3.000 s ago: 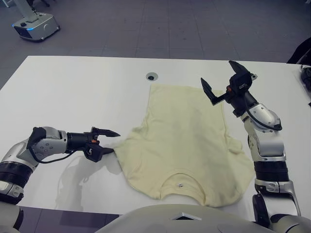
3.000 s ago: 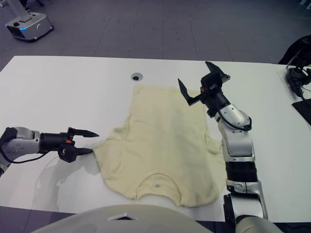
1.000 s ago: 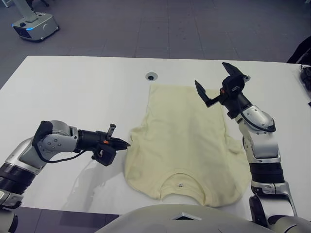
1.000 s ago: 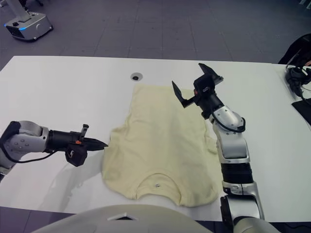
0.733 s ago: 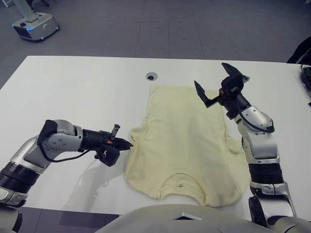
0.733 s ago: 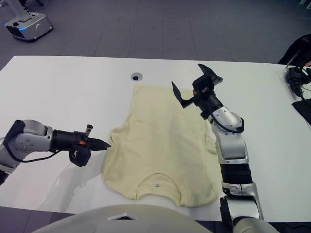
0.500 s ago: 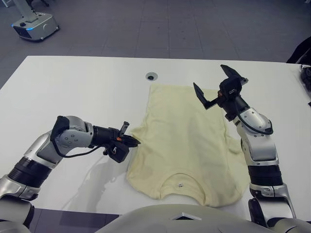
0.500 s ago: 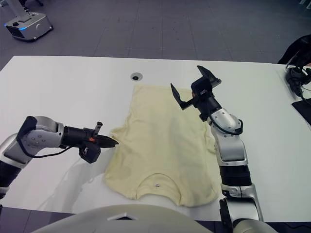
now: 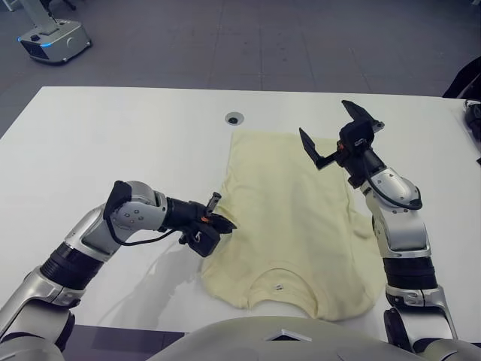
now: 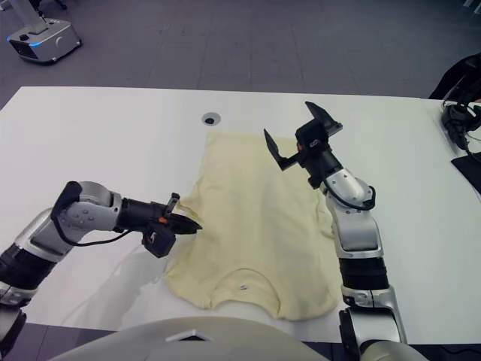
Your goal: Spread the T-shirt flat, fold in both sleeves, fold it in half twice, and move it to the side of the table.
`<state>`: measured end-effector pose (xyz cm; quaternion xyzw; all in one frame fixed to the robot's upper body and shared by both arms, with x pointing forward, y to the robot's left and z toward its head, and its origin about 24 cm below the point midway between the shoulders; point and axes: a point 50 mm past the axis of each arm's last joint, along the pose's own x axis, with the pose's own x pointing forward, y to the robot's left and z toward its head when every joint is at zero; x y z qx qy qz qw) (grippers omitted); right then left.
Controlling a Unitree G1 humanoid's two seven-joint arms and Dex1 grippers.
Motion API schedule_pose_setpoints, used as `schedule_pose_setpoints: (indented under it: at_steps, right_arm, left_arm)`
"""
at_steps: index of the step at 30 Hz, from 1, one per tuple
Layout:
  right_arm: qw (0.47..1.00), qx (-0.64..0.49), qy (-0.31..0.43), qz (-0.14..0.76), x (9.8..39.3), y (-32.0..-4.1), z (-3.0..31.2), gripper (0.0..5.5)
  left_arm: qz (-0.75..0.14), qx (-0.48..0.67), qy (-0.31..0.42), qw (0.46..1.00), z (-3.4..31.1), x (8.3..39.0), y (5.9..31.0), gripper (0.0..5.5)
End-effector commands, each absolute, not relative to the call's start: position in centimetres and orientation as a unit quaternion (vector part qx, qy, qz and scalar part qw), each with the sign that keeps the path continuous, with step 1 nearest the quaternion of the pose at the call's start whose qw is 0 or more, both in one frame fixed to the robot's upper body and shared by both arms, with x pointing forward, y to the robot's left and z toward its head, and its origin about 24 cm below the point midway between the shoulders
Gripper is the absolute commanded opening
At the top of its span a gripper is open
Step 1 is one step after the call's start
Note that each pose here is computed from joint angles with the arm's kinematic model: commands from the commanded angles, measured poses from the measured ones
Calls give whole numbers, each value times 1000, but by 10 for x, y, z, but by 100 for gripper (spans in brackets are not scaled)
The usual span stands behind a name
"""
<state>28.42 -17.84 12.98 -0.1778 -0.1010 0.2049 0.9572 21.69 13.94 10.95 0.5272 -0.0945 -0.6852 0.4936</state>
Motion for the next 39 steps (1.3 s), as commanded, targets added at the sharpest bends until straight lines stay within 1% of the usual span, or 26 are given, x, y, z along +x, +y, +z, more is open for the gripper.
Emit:
schedule_pose_setpoints:
  at_steps: [1, 7, 18, 23, 24, 25, 26, 28, 30, 33, 36, 39]
  right_arm:
    - [958, -177, -95, 205, 283, -177, 128, 540]
    - [958, -178, -95, 205, 282, -177, 128, 540]
    - [957, -181, -96, 207, 283, -174, 129, 540]
    - [956, -184, -96, 207, 283, -174, 129, 540]
    - [956, -184, -95, 207, 283, -175, 128, 540]
    - [956, -184, -95, 206, 283, -175, 128, 540]
    - [956, -184, -95, 205, 283, -175, 128, 540]
    - [957, -184, -95, 204, 283, -175, 128, 540]
    - [957, -185, -95, 204, 283, -175, 128, 540]
    - [957, -184, -96, 204, 283, -175, 128, 540]
    - [956, -184, -96, 205, 283, -174, 129, 540]
    - [957, -184, -96, 205, 283, -174, 129, 540]
  left_arm:
    - [-690, 518, -108, 493, 111, 215, 130, 2]
    - [-692, 511, -111, 498, 106, 215, 125, 2]
    - [-686, 501, -84, 522, 89, 220, 123, 2]
    - [-687, 489, -78, 532, 81, 219, 120, 94]
    - [-688, 487, -80, 533, 80, 219, 119, 75]
    - [-688, 485, -81, 534, 79, 219, 118, 72]
    - [-688, 482, -84, 536, 79, 219, 117, 51]
    - [-691, 475, -87, 538, 80, 218, 115, 38]
    - [-695, 469, -90, 537, 79, 216, 114, 9]
    - [-699, 464, -93, 536, 78, 214, 113, 0]
    - [-699, 462, -94, 538, 77, 212, 113, 54]
    - [-684, 461, -107, 555, 83, 217, 114, 104]
